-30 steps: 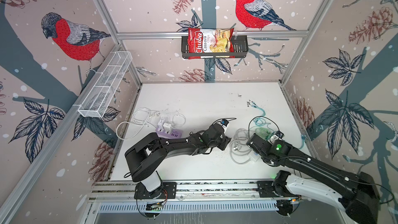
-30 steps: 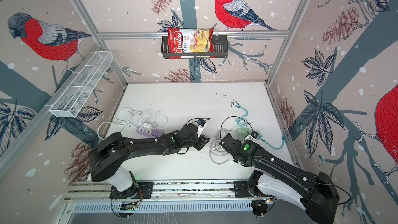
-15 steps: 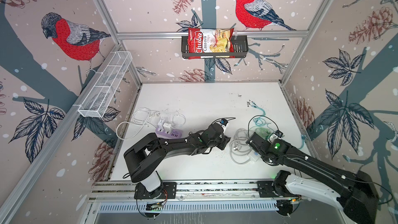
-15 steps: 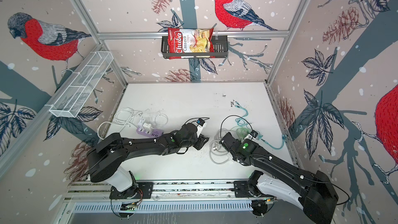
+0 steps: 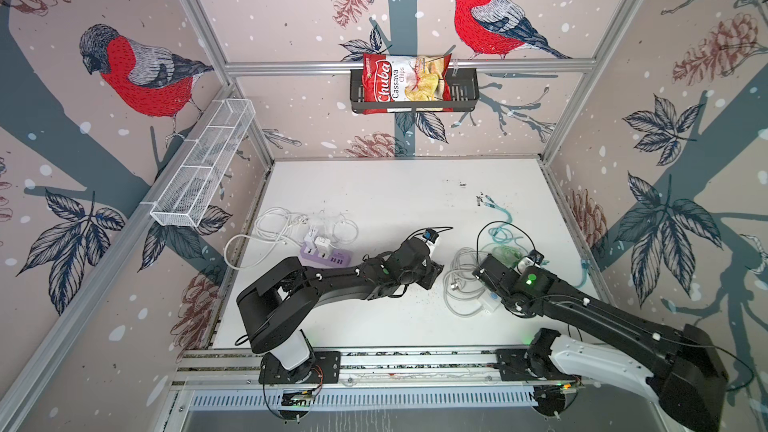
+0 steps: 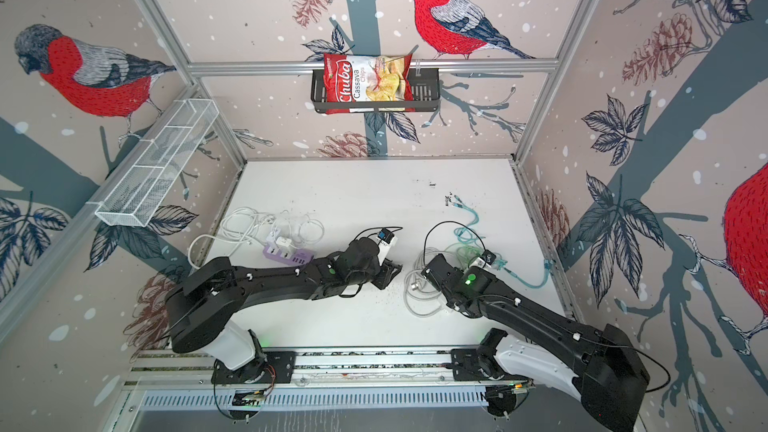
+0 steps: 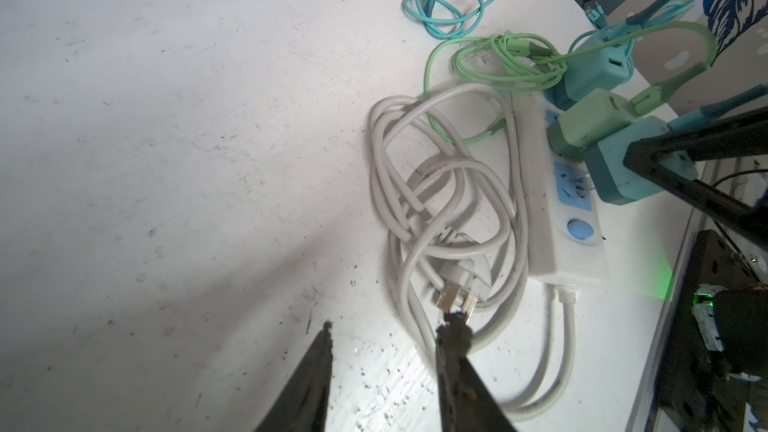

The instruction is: Insert the plug

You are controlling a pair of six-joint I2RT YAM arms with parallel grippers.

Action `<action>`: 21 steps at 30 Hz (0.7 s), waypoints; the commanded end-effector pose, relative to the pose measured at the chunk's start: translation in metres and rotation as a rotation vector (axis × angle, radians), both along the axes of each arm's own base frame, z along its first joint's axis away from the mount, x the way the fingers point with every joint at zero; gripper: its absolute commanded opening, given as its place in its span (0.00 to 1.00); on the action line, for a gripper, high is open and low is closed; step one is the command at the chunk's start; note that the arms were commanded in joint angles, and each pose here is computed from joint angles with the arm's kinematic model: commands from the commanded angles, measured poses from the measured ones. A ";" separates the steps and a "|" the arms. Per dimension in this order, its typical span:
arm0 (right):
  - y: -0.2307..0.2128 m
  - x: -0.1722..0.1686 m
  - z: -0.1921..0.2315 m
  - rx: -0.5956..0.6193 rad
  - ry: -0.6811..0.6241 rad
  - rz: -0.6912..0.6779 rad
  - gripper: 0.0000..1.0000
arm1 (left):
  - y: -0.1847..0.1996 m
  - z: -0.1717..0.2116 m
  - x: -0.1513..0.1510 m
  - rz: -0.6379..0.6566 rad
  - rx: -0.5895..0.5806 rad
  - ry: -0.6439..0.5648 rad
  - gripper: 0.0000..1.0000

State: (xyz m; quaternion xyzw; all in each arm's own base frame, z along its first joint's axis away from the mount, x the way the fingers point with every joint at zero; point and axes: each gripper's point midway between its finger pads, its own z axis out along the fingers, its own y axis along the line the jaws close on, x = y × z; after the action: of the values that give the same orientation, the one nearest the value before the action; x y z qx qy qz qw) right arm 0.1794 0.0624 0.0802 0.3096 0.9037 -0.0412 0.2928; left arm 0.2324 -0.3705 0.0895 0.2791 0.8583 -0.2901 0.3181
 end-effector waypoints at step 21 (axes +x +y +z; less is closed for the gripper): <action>0.006 -0.010 -0.033 -0.042 0.152 0.016 0.07 | 0.010 0.015 0.012 0.038 -0.024 -0.059 0.41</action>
State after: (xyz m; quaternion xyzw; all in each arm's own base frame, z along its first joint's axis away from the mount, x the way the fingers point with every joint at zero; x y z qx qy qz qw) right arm 0.1800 0.0598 0.0615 0.2985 0.9087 -0.0853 0.2791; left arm 0.2395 -0.3625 0.0968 0.2676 0.8565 -0.2902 0.3325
